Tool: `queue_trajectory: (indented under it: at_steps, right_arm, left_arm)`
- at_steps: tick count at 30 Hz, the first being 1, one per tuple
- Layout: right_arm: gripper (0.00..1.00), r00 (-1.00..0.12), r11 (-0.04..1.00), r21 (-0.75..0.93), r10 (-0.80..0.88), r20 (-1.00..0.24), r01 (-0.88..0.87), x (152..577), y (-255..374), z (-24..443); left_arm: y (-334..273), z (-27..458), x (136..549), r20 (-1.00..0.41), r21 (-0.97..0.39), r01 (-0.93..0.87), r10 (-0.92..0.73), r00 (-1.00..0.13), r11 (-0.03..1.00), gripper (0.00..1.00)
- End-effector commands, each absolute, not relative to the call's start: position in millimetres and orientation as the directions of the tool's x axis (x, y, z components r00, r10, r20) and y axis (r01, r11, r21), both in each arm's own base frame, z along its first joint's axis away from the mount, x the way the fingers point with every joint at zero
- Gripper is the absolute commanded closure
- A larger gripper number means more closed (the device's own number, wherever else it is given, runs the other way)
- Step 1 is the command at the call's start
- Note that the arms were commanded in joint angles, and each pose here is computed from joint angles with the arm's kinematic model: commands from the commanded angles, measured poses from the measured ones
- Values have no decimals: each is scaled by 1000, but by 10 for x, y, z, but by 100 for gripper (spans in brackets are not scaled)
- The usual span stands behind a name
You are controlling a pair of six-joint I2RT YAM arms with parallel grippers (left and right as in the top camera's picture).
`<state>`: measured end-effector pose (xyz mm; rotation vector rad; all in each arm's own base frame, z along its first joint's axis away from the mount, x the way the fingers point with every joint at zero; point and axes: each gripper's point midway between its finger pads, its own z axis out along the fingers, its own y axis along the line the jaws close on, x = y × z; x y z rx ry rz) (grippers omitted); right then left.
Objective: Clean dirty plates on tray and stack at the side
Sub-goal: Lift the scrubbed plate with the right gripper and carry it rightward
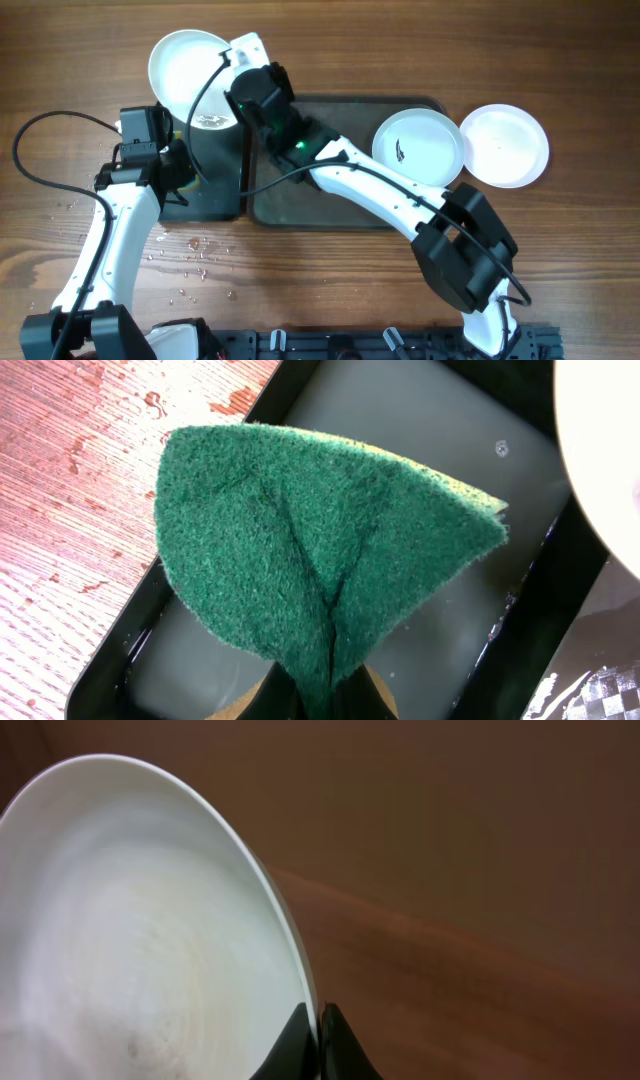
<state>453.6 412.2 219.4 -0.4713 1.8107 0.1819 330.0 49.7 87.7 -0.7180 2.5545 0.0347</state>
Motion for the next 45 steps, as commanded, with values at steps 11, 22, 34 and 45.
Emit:
queue_trajectory:
  at_steps: [11,22,34,45]
  right_arm:
    - [96,271,720,-671,-620,-736,-177,4320,4358,3197]
    - [96,361,722,-688,-622,-694,-79,4234,4356,3531]
    - [96,133,922,-371,-356,-925,-111,4529,3978,3197]
    - [96,-649,836,365,14,-761,-411,4607,3748,1799]
  left_arm:
    - [543,943,3307,-484,-91,-497,-474,-735,863,96]
    - [542,946,3313,-486,-92,-496,-474,-734,863,96]
    - [541,946,3313,-486,-94,-498,-477,-733,862,96]
    - [528,943,3315,-483,-100,-495,-477,-734,863,96]
